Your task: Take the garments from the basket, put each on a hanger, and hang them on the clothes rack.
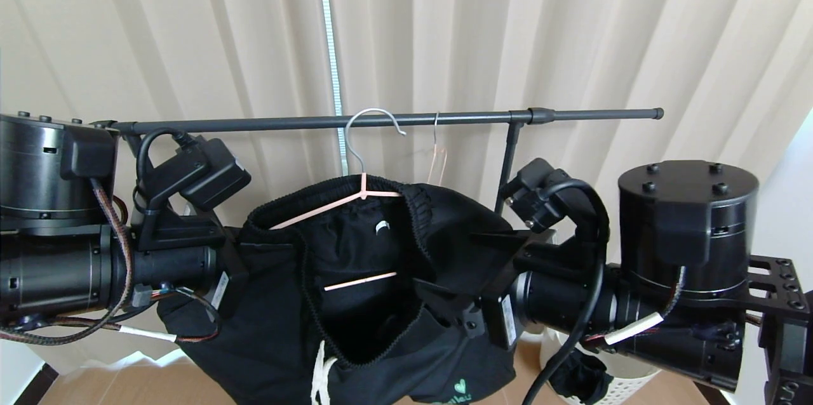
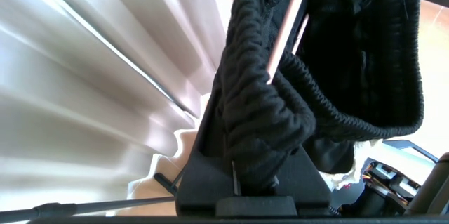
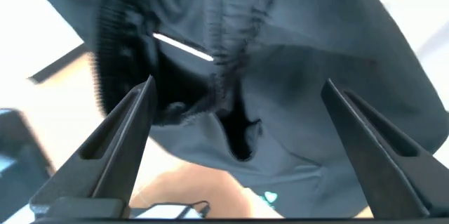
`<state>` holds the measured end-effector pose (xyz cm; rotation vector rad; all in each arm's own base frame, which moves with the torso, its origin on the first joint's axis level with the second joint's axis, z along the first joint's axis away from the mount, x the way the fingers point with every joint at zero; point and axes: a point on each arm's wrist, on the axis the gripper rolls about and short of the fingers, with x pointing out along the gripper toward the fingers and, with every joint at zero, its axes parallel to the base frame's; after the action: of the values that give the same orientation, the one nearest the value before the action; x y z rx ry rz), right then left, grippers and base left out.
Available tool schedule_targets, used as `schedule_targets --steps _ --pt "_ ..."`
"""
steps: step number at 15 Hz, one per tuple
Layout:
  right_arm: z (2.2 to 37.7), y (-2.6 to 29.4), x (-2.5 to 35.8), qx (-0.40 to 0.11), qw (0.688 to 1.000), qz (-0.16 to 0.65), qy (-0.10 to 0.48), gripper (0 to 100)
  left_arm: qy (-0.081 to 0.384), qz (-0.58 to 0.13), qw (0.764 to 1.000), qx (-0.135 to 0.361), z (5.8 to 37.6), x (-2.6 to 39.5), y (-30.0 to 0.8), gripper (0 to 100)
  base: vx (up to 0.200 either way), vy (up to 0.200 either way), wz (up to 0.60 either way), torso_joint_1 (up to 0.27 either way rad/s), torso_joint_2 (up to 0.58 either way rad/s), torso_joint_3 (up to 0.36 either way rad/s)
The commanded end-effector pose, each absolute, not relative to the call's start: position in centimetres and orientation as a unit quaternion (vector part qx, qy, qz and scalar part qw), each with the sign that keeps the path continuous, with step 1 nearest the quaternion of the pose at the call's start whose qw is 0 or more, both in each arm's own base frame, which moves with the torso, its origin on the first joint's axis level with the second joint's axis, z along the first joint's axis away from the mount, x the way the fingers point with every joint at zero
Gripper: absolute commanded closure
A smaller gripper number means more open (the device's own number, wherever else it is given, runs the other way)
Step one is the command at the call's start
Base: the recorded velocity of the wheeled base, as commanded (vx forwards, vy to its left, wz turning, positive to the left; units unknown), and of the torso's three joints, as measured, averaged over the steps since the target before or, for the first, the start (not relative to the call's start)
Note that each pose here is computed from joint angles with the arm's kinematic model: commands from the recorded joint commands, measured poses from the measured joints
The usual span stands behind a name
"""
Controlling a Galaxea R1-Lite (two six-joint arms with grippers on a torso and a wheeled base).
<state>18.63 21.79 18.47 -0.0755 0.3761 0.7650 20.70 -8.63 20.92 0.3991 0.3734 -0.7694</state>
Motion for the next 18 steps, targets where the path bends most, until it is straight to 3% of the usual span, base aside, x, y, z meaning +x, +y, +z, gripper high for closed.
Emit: schedule_targets --steps 1,11,12,18 --pt "16.7 23.0 19.4 -0.055 0.913 0.349 0.203 0 0.18 -0.37 0.891 0.192 20.9 20.7 -8.6 100 0.0 0.0 0.0 0.0 0.0 0.0" --pt "15.6 23.7 20.2 -0.065 0.917 0.33 0.214 0 0.175 -0.37 0.892 0.192 21.1 20.7 -8.6 100 0.0 0.0 0.0 0.0 0.0 0.0" --pt "15.6 23.7 20.2 -0.065 0.918 0.329 0.214 100 0.176 -0.37 0.892 0.192 21.1 20.7 -8.6 100 0.0 0.0 0.0 0.0 0.0 0.0" --pt "16.8 21.9 21.8 -0.057 0.937 0.282 0.198 100 0.172 -0.368 0.893 0.192 21.3 20.4 -8.4 100 0.0 0.0 0.0 0.0 0.0 0.0"
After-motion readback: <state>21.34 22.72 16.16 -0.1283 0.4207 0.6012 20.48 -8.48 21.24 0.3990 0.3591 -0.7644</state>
